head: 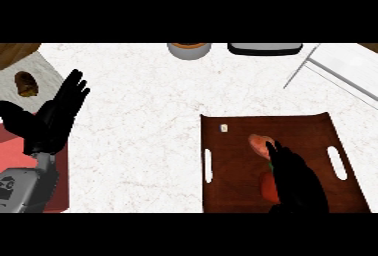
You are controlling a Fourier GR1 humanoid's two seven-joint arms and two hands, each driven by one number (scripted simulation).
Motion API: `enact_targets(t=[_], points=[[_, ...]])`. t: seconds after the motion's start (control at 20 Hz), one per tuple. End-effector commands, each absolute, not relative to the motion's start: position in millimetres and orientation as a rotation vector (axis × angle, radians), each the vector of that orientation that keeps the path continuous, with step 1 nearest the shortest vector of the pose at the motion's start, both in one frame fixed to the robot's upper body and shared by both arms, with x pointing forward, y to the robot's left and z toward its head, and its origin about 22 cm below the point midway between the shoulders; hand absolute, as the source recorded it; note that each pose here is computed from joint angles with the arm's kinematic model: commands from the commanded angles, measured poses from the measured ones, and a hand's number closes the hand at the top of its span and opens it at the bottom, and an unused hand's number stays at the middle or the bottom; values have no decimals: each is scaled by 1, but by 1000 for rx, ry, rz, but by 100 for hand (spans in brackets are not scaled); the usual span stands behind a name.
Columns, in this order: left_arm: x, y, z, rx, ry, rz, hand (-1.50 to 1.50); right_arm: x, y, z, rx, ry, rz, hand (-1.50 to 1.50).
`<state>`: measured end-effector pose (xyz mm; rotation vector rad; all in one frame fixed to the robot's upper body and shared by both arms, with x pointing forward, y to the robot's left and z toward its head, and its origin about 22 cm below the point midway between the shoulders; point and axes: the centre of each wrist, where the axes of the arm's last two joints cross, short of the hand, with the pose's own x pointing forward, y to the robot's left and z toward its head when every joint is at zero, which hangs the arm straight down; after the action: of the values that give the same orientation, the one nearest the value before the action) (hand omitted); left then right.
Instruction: Pick the bell pepper from the tray and place it in the tiered shelf
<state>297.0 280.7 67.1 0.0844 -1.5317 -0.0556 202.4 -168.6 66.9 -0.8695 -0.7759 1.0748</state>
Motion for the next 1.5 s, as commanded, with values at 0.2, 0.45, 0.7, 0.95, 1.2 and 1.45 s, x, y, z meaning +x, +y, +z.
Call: enact_targets(t=[0.2,0.45,0.7,0.95,1.2,1.45], points=[[291,283,53,81,-1533,-46,0,213,-160,36,-902,-639,1031,-150],[292,270,66,80,-1523,-31,0,220,-161,17,-892,-635,1023,-150],[300,281,61,88,-1508,-41,0,229,-174,12,-841,-623,1032,150],[309,264,66,75,-1535,-44,0,222,-189,-13,-913,-662,1152,150],[297,266,75,61,-1532,-63,0,229,-159,5,-958,-773,1124,150],[301,287,76,96,-1530,-43,0,184,-167,14,-800,-1018,1254,150]])
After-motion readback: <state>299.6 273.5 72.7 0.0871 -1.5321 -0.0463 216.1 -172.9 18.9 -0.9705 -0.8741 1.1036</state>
